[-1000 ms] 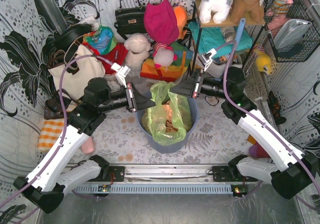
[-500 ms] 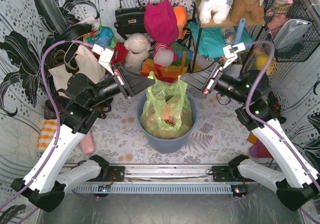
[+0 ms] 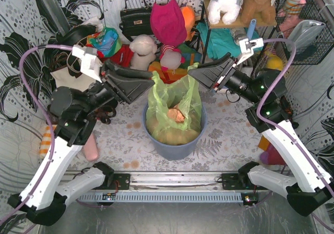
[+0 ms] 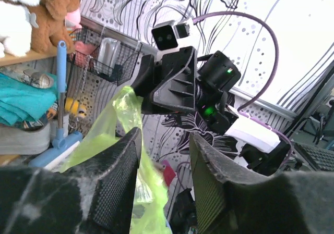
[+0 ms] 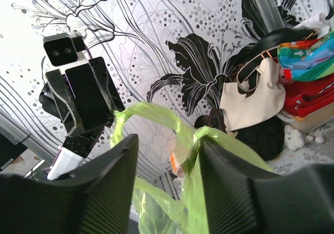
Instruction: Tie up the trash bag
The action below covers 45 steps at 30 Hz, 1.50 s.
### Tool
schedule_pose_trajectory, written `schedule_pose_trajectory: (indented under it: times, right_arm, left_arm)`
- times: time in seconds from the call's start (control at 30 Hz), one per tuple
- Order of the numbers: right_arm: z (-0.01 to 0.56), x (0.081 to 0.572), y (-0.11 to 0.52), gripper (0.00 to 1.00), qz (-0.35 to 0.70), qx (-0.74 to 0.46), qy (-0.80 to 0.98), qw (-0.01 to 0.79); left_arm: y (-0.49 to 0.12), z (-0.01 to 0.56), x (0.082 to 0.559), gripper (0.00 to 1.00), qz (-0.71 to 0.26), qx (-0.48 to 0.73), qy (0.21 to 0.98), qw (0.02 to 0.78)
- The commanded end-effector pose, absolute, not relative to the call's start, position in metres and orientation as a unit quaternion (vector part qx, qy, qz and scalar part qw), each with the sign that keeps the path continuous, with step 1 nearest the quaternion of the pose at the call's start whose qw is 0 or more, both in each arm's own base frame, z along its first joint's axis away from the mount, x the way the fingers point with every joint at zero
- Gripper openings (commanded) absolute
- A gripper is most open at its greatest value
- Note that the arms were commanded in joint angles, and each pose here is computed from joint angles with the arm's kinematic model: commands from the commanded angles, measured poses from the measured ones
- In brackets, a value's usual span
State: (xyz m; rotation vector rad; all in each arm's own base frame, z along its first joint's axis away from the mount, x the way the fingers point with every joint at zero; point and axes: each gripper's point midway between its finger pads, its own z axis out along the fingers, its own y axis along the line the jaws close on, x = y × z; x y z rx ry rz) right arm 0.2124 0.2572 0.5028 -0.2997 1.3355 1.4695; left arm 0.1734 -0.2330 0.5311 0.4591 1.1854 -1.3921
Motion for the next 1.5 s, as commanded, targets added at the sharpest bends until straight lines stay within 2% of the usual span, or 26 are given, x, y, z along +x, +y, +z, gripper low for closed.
schedule_pose_trajectory:
  times: [0.0,0.13,0.33,0.5,0.8,1.0,1.17,1.3,1.4,1.47]
  right_arm:
    - [0.524,0.196,0.253,0.55,0.618,-0.157,0.539,0.55]
    - [0.49,0.202,0.252,0.66,0.59,-0.141,0.597,0.525]
    - [0.459,0.196,0.25,0.75,0.576,-0.141,0.636,0.495]
    - [0.449,0.196,0.258,0.76,0.592,-0.148,0.634,0.474]
    - [0.476,0.19,0.277,0.75,0.664,-0.182,0.569,0.45]
    - [0.545,0.183,0.278,0.71,0.683,-0.215,0.51,0.477]
    - [0.615,0.169,0.258,0.64,0.659,-0.225,0.447,0.561]
    - [0.604,0.177,0.251,0.64,0.639,-0.2,0.464,0.58]
    - [0.575,0.189,0.252,0.65,0.626,-0.177,0.501,0.571]
    - [0.555,0.194,0.254,0.69,0.622,-0.169,0.522,0.558]
  left_arm:
    - [-0.216,0.547,0.164,0.56,-0.569,0.192,0.495,0.627]
    - [-0.215,0.528,0.165,0.67,-0.561,0.18,0.533,0.607]
    - [-0.225,0.5,0.153,0.74,-0.58,0.208,0.569,0.545]
    - [-0.242,0.481,0.154,0.74,-0.613,0.227,0.577,0.49]
    - [-0.256,0.505,0.138,0.74,-0.69,0.278,0.496,0.448]
    - [-0.247,0.546,0.145,0.72,-0.645,0.276,0.482,0.524]
    - [-0.227,0.603,0.17,0.73,-0.572,0.219,0.489,0.622]
    - [-0.223,0.599,0.176,0.73,-0.562,0.202,0.495,0.632]
    - [-0.228,0.577,0.179,0.73,-0.571,0.198,0.512,0.611]
    - [-0.232,0.562,0.176,0.73,-0.586,0.202,0.518,0.59]
